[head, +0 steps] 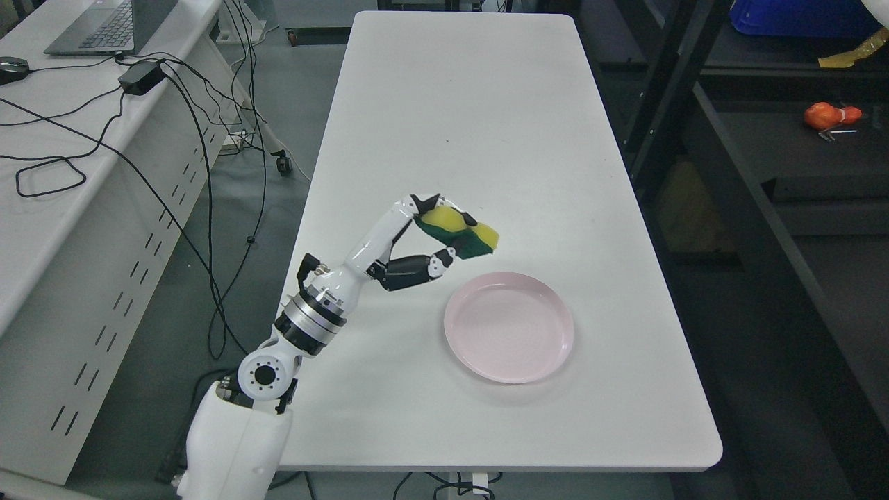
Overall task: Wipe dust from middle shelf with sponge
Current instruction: 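Raise the held sponge with the left hand and hold it up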
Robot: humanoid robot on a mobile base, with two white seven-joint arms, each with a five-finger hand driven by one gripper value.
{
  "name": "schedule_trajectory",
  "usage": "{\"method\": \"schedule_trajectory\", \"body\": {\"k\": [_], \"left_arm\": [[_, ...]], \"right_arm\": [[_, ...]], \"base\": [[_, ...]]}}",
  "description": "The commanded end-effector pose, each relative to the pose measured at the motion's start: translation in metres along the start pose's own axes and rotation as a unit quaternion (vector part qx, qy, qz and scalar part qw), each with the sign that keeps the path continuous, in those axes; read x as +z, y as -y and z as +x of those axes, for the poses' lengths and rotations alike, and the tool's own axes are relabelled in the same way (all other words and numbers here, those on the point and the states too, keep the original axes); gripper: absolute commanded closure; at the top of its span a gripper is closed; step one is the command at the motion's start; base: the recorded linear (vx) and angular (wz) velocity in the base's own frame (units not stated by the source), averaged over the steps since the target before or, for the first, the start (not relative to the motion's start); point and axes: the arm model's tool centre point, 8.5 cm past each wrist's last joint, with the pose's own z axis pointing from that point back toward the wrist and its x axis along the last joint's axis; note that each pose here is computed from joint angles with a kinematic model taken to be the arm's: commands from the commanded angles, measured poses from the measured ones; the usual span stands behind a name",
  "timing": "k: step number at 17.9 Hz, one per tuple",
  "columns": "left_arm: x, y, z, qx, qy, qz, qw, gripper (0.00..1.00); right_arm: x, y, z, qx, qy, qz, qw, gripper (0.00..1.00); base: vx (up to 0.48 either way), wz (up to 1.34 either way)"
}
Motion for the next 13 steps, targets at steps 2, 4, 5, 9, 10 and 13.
{"method": "schedule_trajectory", "body": {"k": [2,4,5,9,10,13], "left_arm": [[0.055,-0.029,-0.009,0.129,-0.004,0.164,0.978,0.95],[0.076,-0.033,-0.012,0.144,-0.013,0.190,0.971,0.95],[0.082,-0.040,-0.012,0.145,-0.014,0.205,0.968,0.95],[0.089,-0.070,-0.004,0.160,-0.031,0.240,0.957,0.95],[0.090,-0.073,-0.004,0.163,-0.035,0.242,0.956,0.95],[0.087,-0.086,0.003,0.169,-0.055,0.249,0.952,0.94]], "right_arm": [[0.000,0.010,0.010,0.000,0.011,-0.008,1.000,0.00],[0.000,0.010,0.010,-0.001,0.011,-0.008,1.000,0.00],[0.000,0.010,0.010,0.000,0.011,-0.008,1.000,0.00],[0.000,0.010,0.010,-0.001,0.011,-0.008,1.000,0.00],[0.000,0.010,0.010,-0.001,0.011,-0.008,1.000,0.00],[0.000,0.010,0.010,-0.001,0.011,-0.008,1.000,0.00]], "base": [[0.000,0.00],[0.000,0.00],[0.000,0.00],[0.000,0.00],[0.000,0.00],[0.000,0.00]]}}
